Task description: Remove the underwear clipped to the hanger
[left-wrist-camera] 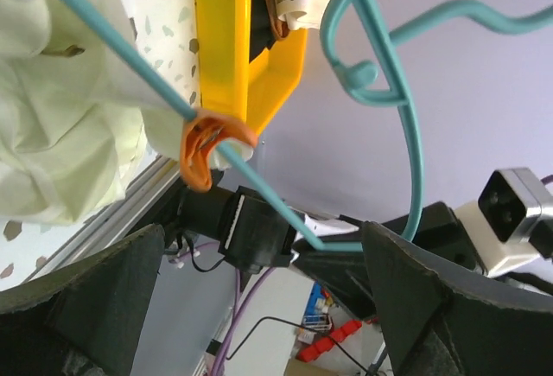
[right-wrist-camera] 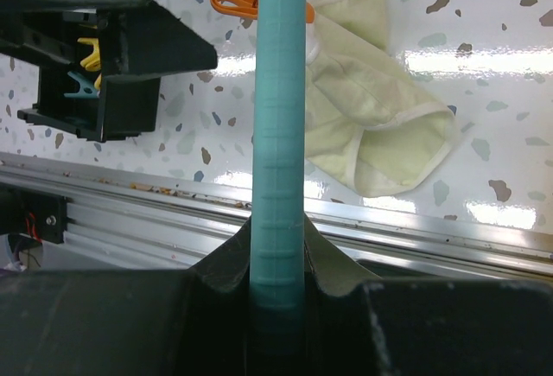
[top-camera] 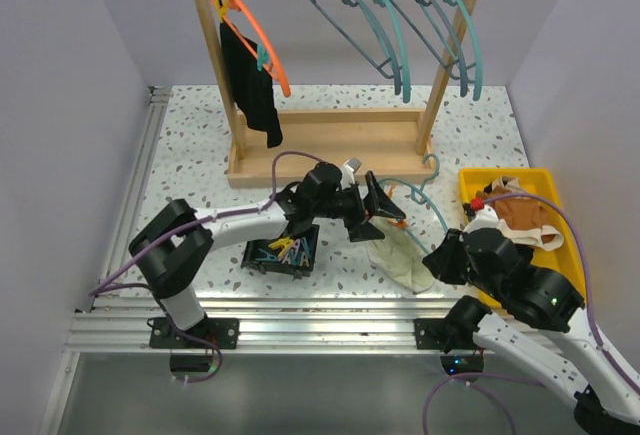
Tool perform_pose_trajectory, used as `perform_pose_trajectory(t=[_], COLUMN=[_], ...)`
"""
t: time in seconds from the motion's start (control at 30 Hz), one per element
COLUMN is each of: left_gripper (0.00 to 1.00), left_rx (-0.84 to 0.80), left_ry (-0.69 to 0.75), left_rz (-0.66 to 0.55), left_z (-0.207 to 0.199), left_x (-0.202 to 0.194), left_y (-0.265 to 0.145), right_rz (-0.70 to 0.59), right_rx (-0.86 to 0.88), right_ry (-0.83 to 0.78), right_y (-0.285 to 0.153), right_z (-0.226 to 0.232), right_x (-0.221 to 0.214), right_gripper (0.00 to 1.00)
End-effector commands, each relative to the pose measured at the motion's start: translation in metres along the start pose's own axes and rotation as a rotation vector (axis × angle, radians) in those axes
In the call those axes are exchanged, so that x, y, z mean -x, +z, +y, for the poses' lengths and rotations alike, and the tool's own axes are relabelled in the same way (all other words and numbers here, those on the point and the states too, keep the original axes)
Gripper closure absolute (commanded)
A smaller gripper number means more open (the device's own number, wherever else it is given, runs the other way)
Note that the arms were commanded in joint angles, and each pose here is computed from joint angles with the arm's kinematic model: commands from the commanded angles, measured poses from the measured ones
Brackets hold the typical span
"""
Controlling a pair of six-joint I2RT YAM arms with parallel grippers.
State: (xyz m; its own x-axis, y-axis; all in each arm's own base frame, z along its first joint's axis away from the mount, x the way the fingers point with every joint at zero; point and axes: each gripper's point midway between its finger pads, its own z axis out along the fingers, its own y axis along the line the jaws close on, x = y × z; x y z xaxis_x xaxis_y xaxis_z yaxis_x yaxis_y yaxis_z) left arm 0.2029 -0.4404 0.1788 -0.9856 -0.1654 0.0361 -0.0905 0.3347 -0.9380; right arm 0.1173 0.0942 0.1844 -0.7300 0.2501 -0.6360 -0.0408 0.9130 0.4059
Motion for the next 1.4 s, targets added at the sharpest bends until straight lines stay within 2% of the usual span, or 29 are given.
perform_pose_trajectory(t=[0.0, 0.13, 0.43, 0.53, 0.63, 0.67, 0.73, 0.93, 1.1, 1.2, 1.37], left_gripper=[0.0, 0.0, 0.0, 0.06, 0.17, 0.27, 0.37, 0.39, 0.5, 0.59, 0.83], left_rx=[0.03, 0.045, 0.032, 0.028, 0.012, 0.011, -0.012, 0.003, 0.007, 0.01, 0.01], left_ry=[-0.025, -0.081, -0.099, -0.095, -0.1, -0.103, -0.094, -0.074, -0.07, -0.066, -0.069], left_rz=[0.061, 0.121, 0.121, 0.12, 0.13, 0.134, 0.146, 0.183, 0.212, 0.218, 0.226], left_z=[-0.002, 0.013, 0.008, 0.006, 0.005, 0.007, 0.002, 0.007, 0.014, 0.017, 0.023], left_x=[0.003, 0.004, 0.031, 0.033, 0.031, 0.029, 0.025, 0.012, 0.005, 0.002, -0.002], left_y=[0.016, 0.029, 0.041, 0.045, 0.046, 0.046, 0.045, 0.039, 0.038, 0.035, 0.033], right_rz=[-0.041, -0.041, -0.03, -0.027, -0.027, -0.027, -0.027, -0.03, -0.034, -0.037, -0.038], right_rx=[0.014, 0.016, 0.021, 0.019, 0.017, 0.017, 0.015, 0.012, 0.011, 0.009, 0.004], right_ry=[-0.003, -0.01, -0.018, -0.019, -0.021, -0.023, -0.023, -0.02, -0.016, -0.014, -0.013], right_y=[0.0, -0.001, 0.001, 0.001, 0.002, 0.003, 0.003, 0.005, 0.007, 0.007, 0.007], right_z=[0.004, 0.005, 0.006, 0.006, 0.006, 0.006, 0.006, 0.006, 0.007, 0.007, 0.006], right_x=[0.009, 0.011, 0.008, 0.008, 0.008, 0.008, 0.008, 0.008, 0.009, 0.01, 0.01], right_gripper=[1.0, 1.0, 1.0, 1.0, 1.0, 1.0, 1.0, 1.0, 1.0, 1.0, 1.0])
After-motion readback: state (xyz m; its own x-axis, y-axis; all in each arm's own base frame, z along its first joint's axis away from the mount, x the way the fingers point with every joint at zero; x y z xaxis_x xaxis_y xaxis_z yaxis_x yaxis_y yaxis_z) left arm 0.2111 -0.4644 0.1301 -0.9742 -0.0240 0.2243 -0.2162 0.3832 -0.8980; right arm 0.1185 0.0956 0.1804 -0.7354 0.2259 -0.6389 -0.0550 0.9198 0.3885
